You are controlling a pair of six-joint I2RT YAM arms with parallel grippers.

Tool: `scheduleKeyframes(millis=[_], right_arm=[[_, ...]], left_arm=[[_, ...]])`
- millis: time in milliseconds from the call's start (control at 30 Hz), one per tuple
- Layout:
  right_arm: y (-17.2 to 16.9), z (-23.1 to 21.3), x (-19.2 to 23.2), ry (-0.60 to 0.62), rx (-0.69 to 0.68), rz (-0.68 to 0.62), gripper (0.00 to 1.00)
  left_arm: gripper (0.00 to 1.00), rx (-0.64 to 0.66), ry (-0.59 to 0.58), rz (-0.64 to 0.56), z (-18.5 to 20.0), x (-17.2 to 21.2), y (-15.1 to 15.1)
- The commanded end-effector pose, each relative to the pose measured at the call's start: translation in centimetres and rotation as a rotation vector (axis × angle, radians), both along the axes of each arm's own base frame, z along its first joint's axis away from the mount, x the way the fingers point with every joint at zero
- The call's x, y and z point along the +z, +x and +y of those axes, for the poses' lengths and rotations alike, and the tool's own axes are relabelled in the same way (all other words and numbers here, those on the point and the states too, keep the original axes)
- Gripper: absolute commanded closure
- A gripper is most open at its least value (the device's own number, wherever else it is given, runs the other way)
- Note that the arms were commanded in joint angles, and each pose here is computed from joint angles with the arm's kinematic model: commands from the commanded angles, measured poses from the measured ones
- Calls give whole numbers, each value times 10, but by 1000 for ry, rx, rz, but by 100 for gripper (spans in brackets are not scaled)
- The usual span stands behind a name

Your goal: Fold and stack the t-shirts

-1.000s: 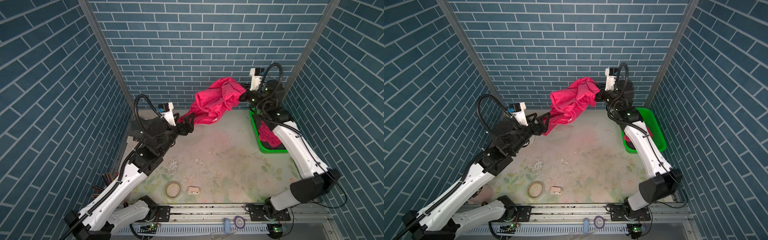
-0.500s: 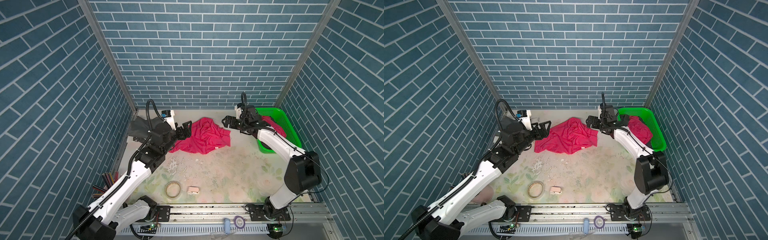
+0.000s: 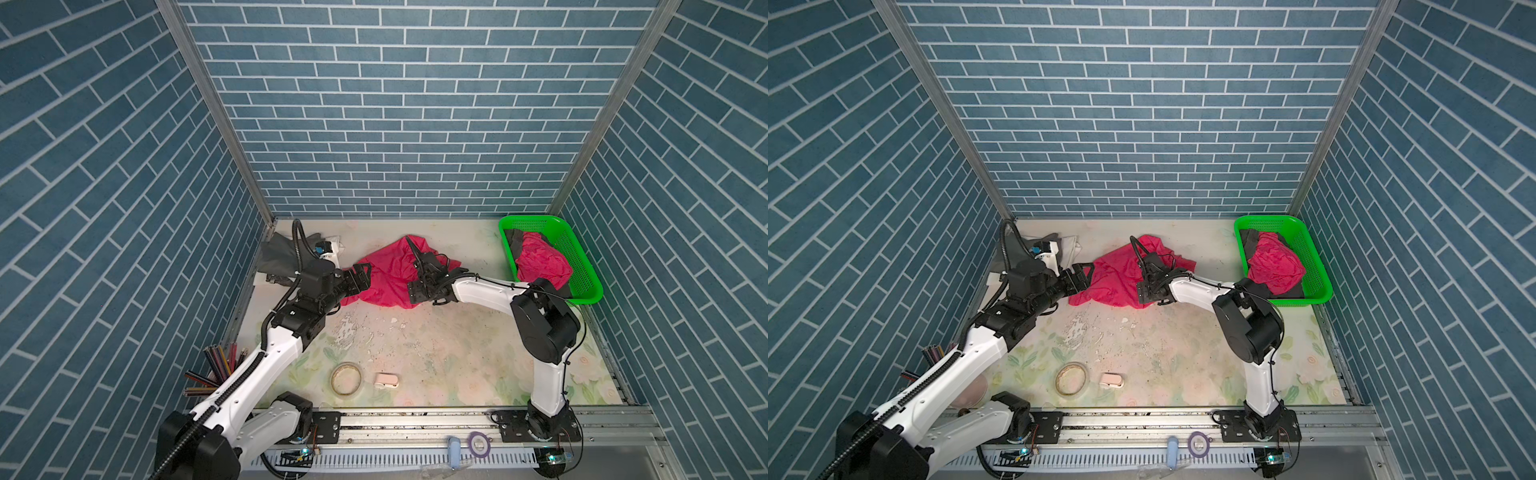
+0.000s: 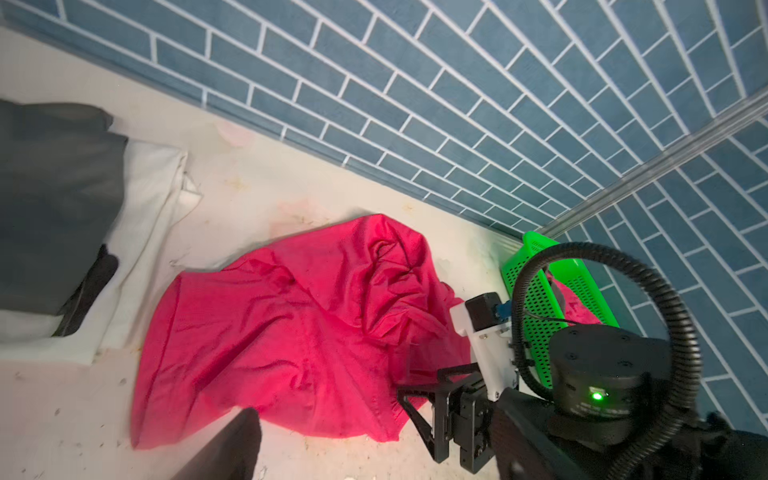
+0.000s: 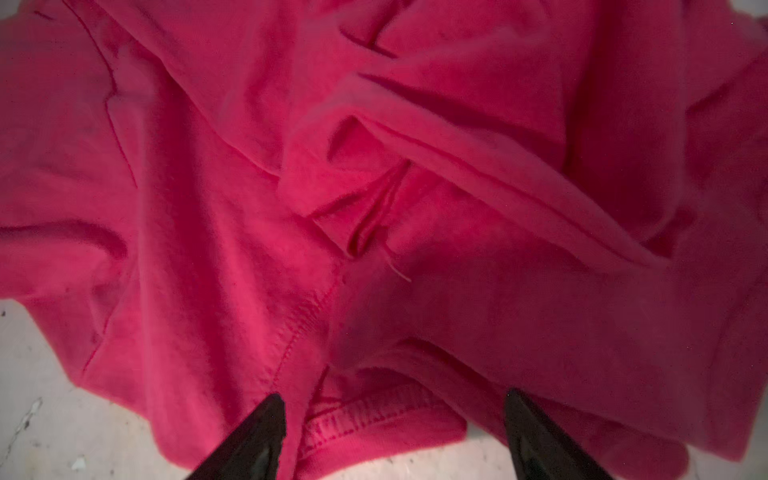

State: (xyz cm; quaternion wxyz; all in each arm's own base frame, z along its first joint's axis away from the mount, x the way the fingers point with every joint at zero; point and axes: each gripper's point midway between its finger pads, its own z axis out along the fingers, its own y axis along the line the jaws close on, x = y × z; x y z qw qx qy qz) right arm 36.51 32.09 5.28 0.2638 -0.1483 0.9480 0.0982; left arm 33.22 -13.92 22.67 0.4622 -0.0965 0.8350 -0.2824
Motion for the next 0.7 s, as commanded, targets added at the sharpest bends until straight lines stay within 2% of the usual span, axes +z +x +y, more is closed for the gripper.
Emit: scheduleKeyframes(millis=[0, 100, 167, 367, 400, 467, 667], right_arm=[[15, -1, 3, -83, -42, -63, 17], [23, -7, -14, -187, -94, -63, 21], [26, -6, -22, -222, -100, -48, 28], [30, -9, -8, -231, -121, -90, 70], [32, -11, 0, -231, -126, -104, 80], [33, -12, 21, -217, -130, -138, 92], [38, -31, 91, -81, -152, -209, 97]], left_arm=[[12, -20, -57, 43, 0, -14, -5], [12, -22, -69, 53, 0, -19, -5], [12, -25, -78, 53, -1, -18, -4], [12, -38, -85, 47, -3, -14, -4], [12, -41, -90, 50, -4, -15, -4], [12, -58, -116, 76, -10, -25, -6], [12, -131, -213, 151, -54, -57, -9]])
